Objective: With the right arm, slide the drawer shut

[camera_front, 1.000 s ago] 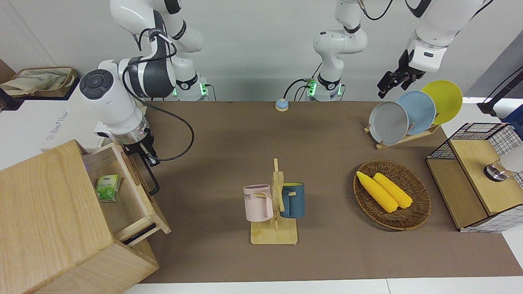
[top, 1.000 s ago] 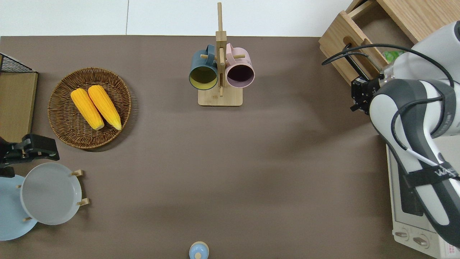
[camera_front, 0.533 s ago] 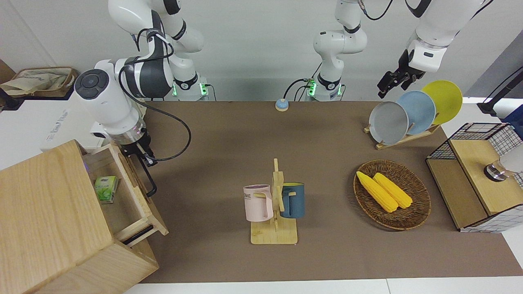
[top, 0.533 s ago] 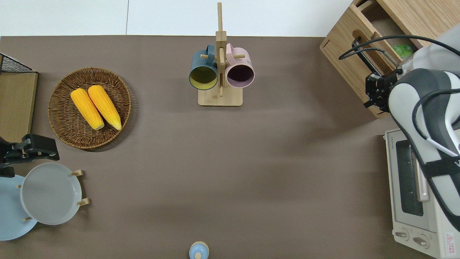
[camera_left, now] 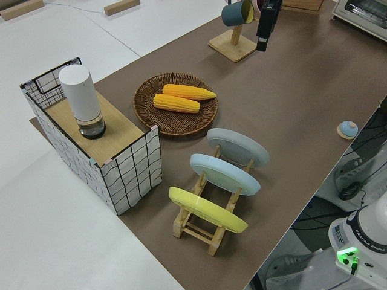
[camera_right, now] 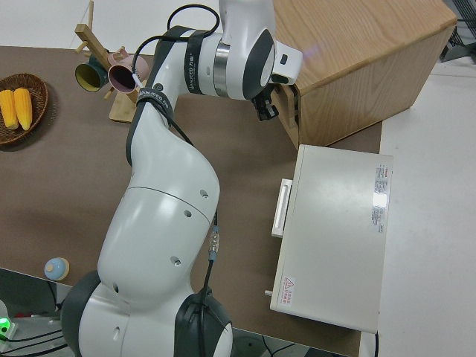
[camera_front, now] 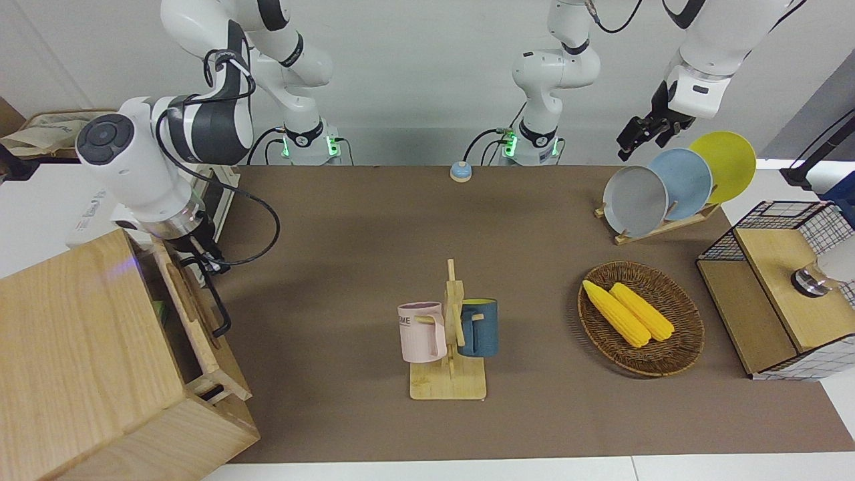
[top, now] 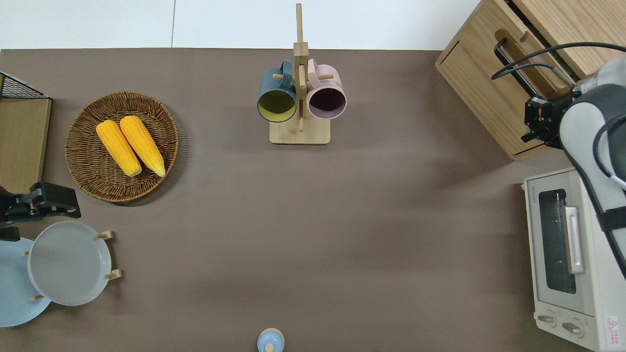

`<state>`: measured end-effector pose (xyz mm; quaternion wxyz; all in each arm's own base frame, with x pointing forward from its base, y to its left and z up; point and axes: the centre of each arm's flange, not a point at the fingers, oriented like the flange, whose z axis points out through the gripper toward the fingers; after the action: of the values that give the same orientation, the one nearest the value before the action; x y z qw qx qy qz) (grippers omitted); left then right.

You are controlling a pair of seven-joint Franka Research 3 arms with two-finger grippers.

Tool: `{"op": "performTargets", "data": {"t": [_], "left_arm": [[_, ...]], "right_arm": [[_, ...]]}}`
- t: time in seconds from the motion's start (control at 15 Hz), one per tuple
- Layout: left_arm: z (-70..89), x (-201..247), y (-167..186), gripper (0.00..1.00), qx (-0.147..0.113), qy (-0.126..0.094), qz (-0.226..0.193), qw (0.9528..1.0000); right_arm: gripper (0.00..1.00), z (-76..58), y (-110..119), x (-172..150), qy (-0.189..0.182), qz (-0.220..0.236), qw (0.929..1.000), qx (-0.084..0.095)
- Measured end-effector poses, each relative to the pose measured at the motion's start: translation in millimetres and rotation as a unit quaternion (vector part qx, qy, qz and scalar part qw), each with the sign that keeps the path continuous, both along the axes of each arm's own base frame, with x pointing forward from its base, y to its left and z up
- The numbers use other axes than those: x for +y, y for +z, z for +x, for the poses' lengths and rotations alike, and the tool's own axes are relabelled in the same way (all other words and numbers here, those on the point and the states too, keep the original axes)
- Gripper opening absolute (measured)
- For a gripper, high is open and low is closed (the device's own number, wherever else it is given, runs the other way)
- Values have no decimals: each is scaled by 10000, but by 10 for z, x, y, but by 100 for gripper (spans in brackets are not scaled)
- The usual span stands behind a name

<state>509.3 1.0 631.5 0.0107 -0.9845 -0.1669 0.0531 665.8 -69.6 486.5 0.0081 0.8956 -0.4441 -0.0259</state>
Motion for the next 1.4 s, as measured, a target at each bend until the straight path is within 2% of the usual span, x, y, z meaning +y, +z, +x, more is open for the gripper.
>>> {"op": "performTargets", "data": {"t": [0.53,1.0,1.2,1.4], "left_arm": [[0,0,0,100,0,0,0,10000],[0,0,0,100,0,0,0,10000],[0,0,0,100,0,0,0,10000],[0,0,0,100,0,0,0,10000]], "right_arm": [[1,22,20,-142,110,2,9999,-27],[1,30,28,-132,154,8,9999,-22],[1,40,41,-46,223,36,9997,-16],[1,54,115,186,382,120,9992,-20]]}}
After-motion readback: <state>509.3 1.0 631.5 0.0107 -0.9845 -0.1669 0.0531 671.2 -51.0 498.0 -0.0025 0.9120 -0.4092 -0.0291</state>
